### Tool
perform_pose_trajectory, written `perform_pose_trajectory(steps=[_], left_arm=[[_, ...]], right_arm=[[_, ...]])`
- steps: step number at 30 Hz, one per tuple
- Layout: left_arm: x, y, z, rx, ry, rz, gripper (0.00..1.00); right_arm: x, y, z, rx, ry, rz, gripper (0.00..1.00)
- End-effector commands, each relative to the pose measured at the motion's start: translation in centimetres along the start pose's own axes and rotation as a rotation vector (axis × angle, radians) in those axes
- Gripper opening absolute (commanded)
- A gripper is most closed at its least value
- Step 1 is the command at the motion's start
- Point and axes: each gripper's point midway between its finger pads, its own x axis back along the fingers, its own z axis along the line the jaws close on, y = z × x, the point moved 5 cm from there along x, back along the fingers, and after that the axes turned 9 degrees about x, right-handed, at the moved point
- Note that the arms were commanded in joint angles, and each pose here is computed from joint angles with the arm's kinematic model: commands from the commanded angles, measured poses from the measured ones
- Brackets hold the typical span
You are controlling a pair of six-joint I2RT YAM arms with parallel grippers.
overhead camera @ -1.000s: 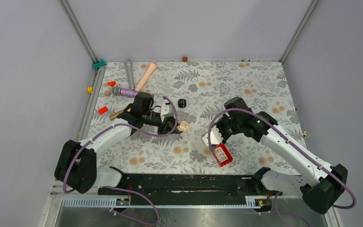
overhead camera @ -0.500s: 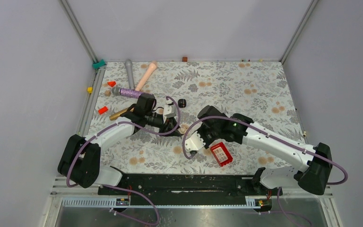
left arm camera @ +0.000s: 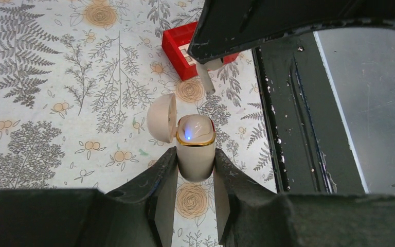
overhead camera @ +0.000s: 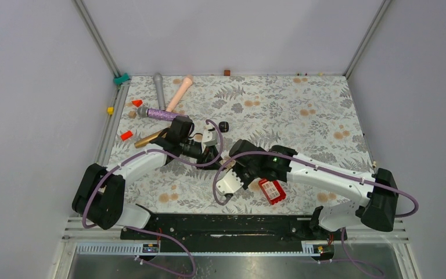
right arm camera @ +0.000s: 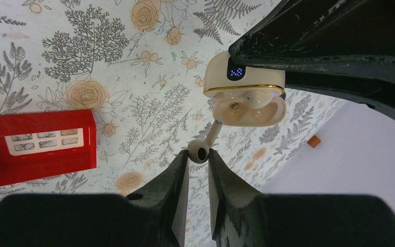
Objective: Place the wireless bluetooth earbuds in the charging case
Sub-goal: Place the earbud in the charging case.
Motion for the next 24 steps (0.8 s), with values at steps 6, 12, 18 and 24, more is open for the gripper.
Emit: perform_pose_trajectory(steps=[6, 12, 18, 24], left_arm=[[-0.1, 1.8, -0.7, -0.054, -0.07, -0.039, 0.0], [-0.1, 1.9, -0.7, -0.04, -0.065, -0.037, 0.0], [-0.1, 2.0, -0.6, -0.028, -0.058, -0.035, 0.0], [-0.1, 2.0, -0.6, -0.018, -0.057, -0.034, 0.0]], right_arm=[[-0.7, 0.5, -0.5, 0.056, -0.027, 0.104, 0.15], [-1.2, 1.0, -0.3, 0.094, -0.011, 0.138, 0.15], [-1.8, 1.1, -0.2, 0.122, -0.002, 0.177, 0.15], [-1.9, 1.6, -0.3, 0.131, -0.013, 0.18, 0.15]])
